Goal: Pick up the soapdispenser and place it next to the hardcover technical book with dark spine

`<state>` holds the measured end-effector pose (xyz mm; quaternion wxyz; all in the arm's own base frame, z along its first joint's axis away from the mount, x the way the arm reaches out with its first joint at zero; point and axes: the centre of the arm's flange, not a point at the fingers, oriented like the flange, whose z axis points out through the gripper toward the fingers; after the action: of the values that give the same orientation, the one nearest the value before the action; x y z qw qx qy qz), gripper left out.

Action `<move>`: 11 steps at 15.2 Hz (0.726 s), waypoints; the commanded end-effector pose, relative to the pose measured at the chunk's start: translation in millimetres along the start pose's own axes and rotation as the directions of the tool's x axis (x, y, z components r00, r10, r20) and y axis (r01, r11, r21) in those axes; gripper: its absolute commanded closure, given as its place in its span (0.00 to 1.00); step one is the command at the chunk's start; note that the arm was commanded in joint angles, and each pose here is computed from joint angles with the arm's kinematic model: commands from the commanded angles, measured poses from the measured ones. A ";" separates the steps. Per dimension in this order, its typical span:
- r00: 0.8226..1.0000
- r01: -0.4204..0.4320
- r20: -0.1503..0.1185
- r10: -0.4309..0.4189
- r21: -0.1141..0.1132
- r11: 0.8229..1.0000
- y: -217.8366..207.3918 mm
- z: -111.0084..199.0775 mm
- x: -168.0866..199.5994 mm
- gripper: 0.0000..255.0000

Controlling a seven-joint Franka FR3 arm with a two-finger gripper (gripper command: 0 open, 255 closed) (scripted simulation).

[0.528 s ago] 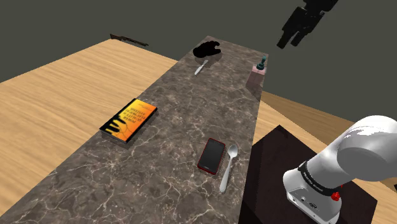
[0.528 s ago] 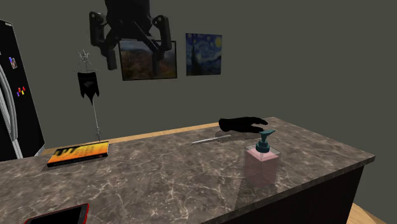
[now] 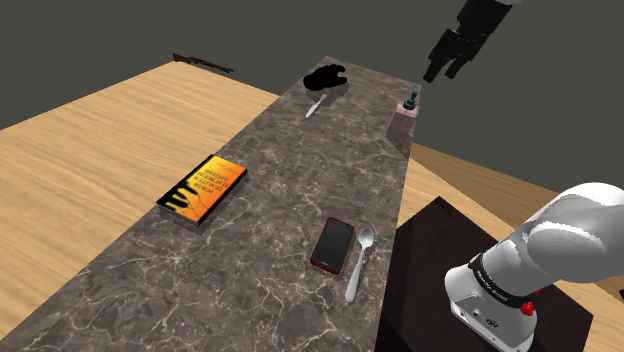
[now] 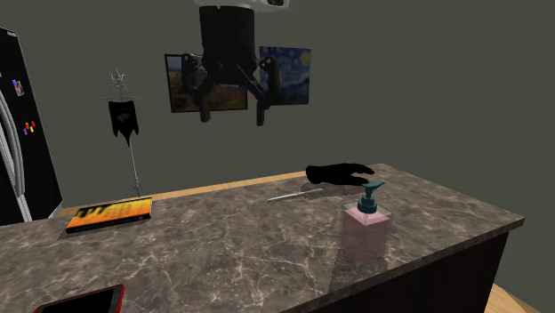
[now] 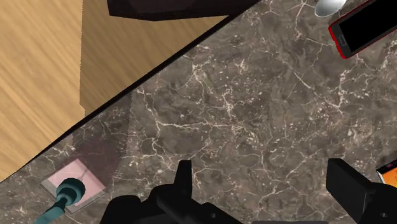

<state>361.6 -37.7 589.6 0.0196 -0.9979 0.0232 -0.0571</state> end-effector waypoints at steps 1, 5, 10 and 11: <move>1.000 -0.010 -0.003 0.010 -0.011 1.000 17.9 14.2 11.7 0.00; 0.999 -0.032 -0.007 0.032 -0.031 0.999 53.6 41.1 34.8 0.00; 0.998 -0.059 -0.012 0.059 -0.057 0.997 99.6 73.5 62.7 0.00; 0.998 -0.065 -0.013 0.064 -0.062 0.996 109.0 79.9 68.1 0.00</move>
<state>427.5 -136.1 519.8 -0.0066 -0.9966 0.0546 -0.0606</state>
